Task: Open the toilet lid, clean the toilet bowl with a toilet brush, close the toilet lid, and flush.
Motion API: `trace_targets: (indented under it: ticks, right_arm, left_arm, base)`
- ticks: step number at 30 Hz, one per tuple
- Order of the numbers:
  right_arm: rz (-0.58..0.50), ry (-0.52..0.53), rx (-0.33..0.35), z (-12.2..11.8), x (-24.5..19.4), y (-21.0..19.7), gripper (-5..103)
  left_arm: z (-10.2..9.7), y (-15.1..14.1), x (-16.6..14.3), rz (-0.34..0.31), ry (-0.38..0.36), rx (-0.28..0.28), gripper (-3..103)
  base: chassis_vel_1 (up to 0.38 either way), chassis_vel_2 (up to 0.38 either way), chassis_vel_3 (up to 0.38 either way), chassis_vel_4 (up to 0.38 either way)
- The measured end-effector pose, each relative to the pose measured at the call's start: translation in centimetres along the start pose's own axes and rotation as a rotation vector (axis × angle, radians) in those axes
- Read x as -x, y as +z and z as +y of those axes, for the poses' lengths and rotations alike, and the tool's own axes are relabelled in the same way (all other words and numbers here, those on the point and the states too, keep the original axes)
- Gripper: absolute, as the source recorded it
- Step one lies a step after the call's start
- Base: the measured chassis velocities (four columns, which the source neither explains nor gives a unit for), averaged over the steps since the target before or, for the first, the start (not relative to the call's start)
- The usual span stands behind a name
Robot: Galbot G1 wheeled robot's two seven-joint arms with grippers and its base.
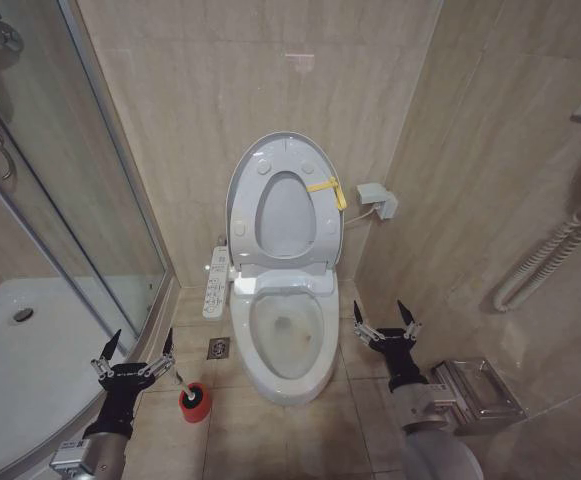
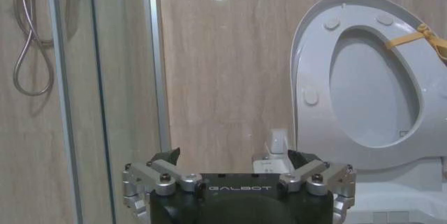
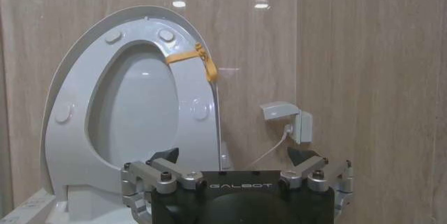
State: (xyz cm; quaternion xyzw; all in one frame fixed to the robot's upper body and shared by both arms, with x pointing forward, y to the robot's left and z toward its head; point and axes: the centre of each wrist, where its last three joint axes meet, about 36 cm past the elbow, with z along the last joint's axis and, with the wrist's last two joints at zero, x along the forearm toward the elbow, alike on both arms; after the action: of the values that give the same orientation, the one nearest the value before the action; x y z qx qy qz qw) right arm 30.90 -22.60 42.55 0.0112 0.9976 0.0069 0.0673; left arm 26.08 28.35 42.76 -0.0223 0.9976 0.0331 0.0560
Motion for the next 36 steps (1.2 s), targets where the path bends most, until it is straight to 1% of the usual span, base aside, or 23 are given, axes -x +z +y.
trace_targets:
  ticks: [36]
  right_arm:
    - [0.000, 0.000, 0.000, 0.00, 0.00, 0.02, 100]
  left_arm:
    - [0.00, 0.00, 0.00, 0.000, 0.000, 0.000, 100]
  base:
    - [0.000, 0.000, 0.000, 0.000]
